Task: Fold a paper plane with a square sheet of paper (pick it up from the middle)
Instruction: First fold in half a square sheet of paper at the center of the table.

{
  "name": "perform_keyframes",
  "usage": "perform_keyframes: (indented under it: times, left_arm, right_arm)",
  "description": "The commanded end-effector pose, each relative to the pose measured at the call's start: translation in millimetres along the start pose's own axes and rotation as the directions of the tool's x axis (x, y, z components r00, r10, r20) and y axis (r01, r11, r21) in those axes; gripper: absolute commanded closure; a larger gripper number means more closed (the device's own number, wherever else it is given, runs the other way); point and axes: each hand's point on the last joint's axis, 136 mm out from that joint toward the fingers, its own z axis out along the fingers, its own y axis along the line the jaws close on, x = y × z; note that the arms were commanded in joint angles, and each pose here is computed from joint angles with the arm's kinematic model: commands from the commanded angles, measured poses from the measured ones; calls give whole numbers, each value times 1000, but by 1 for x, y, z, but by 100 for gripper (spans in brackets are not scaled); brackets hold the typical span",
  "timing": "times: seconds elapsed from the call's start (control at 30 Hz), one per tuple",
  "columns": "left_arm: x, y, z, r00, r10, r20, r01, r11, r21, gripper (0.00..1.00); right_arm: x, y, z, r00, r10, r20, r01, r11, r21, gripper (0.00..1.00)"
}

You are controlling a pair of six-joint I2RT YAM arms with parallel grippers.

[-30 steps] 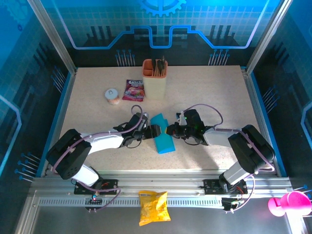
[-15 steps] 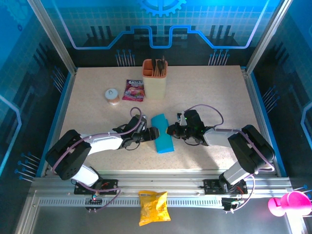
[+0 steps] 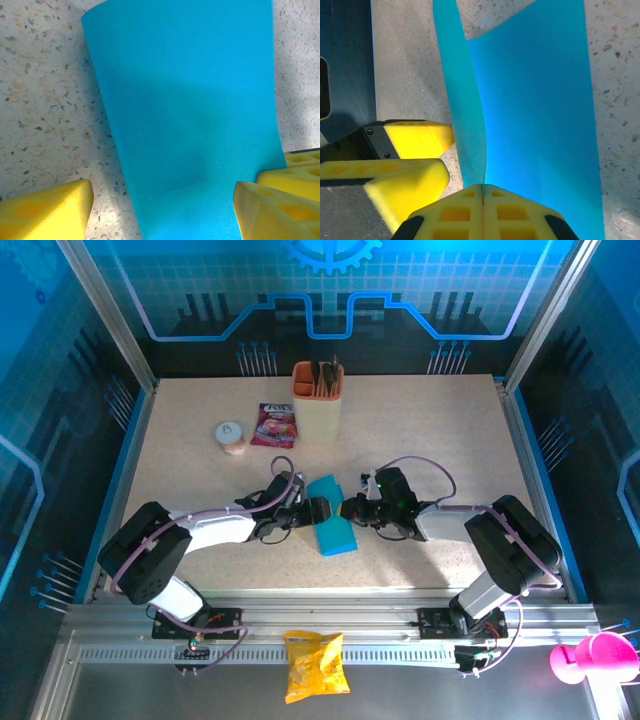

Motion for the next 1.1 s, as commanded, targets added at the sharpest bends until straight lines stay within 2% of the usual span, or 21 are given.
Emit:
perform_keyframes:
  times: [0.0, 0.1, 0.23, 0.4, 0.47, 0.83, 1.07]
  left_arm:
    - [3, -3, 3, 999, 13, -33, -13, 1000, -11, 27]
    - [5, -1, 5, 999, 23, -43, -25, 999, -31, 29]
    - [7, 1, 6, 998, 36, -55, -39, 998, -46, 31]
    - [10, 5, 8, 996, 60, -69, -64, 996, -61, 32]
    - [10, 6, 8, 994, 79, -71, -84, 994, -67, 31]
    - [0, -1, 6, 968, 241, -68, -245, 968, -53, 28]
    - [-2, 9, 8, 958, 272, -88, -279, 957, -84, 28]
  right_arm:
    - [6, -4, 4, 1000, 7, -8, -7, 1000, 2, 100]
    - [7, -4, 3, 1000, 7, -7, -7, 1000, -1, 99]
    - [7, -2, 1, 1000, 4, -7, -4, 1000, -7, 90]
    - [5, 4, -5, 1000, -12, -2, 12, 1000, -7, 63]
    - [3, 5, -10, 1000, -20, 8, 20, 1000, 5, 60]
    - [1, -6, -46, 996, -54, 72, 46, 993, 110, 56]
    - [4, -9, -61, 991, -82, 104, 64, 984, 165, 56]
